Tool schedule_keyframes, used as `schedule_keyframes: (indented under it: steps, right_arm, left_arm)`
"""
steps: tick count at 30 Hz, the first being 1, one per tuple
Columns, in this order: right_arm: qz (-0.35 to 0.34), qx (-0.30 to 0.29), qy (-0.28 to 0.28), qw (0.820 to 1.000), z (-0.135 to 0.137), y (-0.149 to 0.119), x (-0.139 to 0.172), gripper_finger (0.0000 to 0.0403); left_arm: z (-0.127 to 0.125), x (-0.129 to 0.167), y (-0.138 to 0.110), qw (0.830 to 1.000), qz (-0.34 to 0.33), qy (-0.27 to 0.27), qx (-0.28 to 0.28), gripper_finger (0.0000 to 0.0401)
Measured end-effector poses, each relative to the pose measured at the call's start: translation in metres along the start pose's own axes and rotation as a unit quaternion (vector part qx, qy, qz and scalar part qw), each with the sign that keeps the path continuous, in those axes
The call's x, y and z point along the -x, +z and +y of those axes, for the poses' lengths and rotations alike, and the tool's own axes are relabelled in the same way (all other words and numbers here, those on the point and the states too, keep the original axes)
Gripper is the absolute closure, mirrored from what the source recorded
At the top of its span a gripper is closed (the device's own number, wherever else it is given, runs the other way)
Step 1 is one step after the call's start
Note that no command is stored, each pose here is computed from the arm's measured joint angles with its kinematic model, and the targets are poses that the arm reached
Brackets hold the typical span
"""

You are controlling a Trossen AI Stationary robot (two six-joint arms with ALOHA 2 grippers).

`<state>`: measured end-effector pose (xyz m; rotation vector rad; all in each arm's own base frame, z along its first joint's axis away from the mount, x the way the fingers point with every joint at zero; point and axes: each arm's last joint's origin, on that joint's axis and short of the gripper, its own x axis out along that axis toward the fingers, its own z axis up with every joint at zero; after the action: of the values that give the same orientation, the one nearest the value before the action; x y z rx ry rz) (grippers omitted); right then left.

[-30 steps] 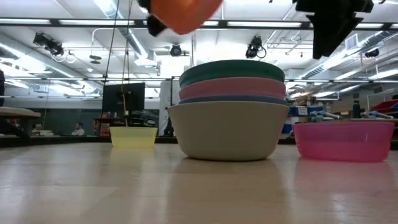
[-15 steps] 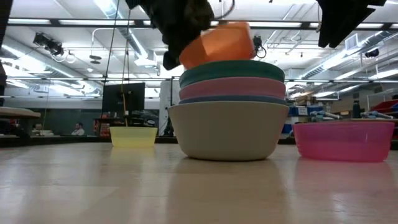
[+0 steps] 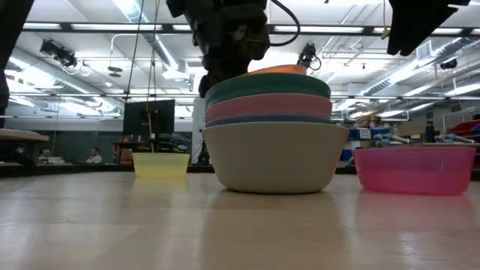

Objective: Nest bowls inside each other
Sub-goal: Stack the orange bowl on top of the green bowl

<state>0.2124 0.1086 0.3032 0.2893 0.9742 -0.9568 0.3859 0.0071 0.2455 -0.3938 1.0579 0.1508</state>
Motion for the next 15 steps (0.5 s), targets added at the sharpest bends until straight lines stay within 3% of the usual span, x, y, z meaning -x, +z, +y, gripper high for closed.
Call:
schedule_keyframes:
  steps: [15]
  right_arm:
    - [0.002, 0.002, 0.000, 1.000, 0.000, 0.000, 0.000, 0.0214]
  left_arm:
    - [-0.007, -0.014, -0.006, 1.000, 0.026, 0.000, -0.004, 0.0397]
